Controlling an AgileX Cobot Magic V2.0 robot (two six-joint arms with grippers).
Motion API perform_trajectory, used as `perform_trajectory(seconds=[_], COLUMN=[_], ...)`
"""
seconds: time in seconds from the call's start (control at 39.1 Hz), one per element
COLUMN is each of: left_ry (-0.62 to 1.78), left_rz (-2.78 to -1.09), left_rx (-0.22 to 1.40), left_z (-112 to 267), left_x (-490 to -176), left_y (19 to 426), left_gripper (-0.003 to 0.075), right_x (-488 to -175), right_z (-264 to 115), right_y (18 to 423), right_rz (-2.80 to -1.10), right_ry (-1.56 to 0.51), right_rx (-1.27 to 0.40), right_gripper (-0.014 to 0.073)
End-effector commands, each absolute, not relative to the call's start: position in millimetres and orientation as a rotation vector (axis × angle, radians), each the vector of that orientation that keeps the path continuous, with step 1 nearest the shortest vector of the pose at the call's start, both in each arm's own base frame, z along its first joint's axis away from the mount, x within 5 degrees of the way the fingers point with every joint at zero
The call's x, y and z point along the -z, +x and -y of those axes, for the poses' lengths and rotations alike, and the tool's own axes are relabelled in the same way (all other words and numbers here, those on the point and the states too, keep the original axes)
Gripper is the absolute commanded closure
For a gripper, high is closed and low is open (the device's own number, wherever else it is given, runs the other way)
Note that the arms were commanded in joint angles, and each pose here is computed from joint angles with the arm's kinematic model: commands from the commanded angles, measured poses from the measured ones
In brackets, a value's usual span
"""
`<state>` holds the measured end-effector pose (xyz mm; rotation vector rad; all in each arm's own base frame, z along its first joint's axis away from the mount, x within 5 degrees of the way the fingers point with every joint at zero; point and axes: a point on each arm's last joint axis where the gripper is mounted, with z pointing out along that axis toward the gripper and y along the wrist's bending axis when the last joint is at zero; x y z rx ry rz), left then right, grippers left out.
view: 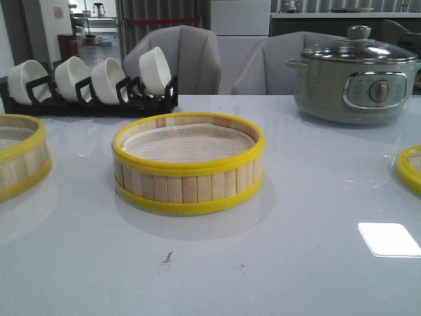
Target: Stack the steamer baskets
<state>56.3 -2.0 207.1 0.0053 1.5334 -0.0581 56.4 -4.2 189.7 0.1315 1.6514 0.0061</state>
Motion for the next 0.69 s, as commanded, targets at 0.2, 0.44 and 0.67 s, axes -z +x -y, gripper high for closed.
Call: perform_trajectory(seconds=[0.2,0.44,0.67], left_ry=[0.003,0.003,0.003], left_rz=[-1.446,-1.446,-1.446], left_rx=[0.077,0.077,0.077], left_z=[2.8,2.8,2.8], left_x=[-214.3,-214.3,-214.3], left_y=[54.7,54.7,54.7], left_gripper=[0.0636,0.0636,0.0636], right_x=[-204.3,-204.3,-204.3], right_z=[4.1,4.1,4.1], right_y=[54.4,54.4,54.4], right_rz=[-1.522,-1.522,-1.522], right_ry=[0.124,0.124,0.124], right_rx=[-0.008,-0.008,-0.008], right_gripper=[0.0555,0.0555,0.0555])
